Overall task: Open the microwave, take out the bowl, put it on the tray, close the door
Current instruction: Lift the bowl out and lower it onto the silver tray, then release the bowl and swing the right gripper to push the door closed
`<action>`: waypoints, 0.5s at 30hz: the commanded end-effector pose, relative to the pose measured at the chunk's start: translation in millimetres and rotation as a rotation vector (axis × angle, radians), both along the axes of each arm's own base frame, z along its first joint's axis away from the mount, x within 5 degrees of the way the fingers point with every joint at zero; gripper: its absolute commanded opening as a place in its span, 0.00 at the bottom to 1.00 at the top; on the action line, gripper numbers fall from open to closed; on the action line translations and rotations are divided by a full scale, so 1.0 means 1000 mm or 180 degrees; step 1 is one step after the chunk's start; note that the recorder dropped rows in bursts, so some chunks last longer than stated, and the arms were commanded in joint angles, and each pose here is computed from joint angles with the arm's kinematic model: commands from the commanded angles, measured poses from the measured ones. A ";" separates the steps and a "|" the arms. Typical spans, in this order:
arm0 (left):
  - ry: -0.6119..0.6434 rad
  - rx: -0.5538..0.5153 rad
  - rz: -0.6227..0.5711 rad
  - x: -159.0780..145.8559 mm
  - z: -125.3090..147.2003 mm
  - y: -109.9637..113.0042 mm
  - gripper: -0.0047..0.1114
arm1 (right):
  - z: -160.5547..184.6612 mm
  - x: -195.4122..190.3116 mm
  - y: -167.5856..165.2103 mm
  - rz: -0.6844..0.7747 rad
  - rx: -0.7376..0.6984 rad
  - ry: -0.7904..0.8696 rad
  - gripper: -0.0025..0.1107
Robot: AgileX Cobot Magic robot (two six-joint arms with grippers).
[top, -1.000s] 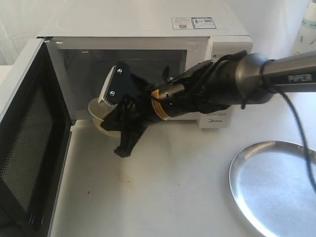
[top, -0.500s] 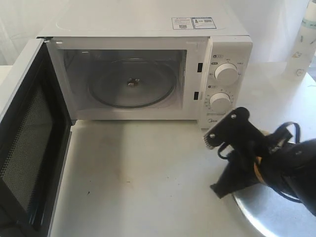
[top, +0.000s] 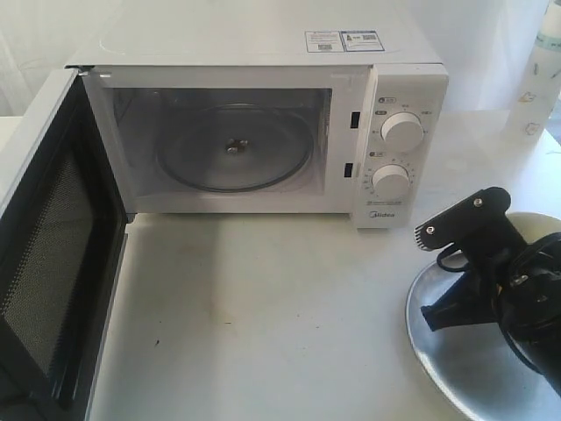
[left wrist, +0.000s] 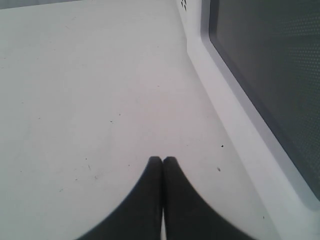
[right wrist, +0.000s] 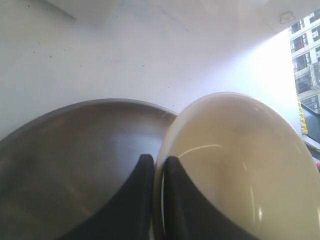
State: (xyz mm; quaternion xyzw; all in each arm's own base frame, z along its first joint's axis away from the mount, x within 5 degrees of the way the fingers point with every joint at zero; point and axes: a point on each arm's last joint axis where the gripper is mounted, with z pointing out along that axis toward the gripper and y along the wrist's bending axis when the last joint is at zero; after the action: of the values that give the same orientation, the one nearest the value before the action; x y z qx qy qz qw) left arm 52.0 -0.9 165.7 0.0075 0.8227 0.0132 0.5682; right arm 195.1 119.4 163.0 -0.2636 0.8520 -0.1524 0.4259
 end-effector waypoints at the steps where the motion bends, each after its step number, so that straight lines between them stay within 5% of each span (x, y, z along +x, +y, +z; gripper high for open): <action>1: -0.0009 -0.0040 -0.0018 0.000 0.001 -0.001 0.04 | 0.002 0.000 -0.001 -0.0071 0.0110 -0.0047 0.03; 10: -0.0009 -0.0040 -0.0018 0.000 0.001 -0.001 0.04 | 0.003 0.000 0.000 -0.0078 0.0166 -0.0035 0.32; 15: -0.0009 -0.0040 -0.0018 0.000 0.001 -0.001 0.04 | 0.014 0.009 0.010 -0.0070 0.0291 -0.0146 0.35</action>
State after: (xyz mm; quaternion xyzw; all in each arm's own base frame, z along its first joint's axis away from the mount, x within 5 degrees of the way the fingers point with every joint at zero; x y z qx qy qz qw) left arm 52.0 -0.9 165.7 0.0075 0.8227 0.0132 0.5682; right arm 199.1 124.8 168.4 -0.2425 0.8555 -0.1315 0.4383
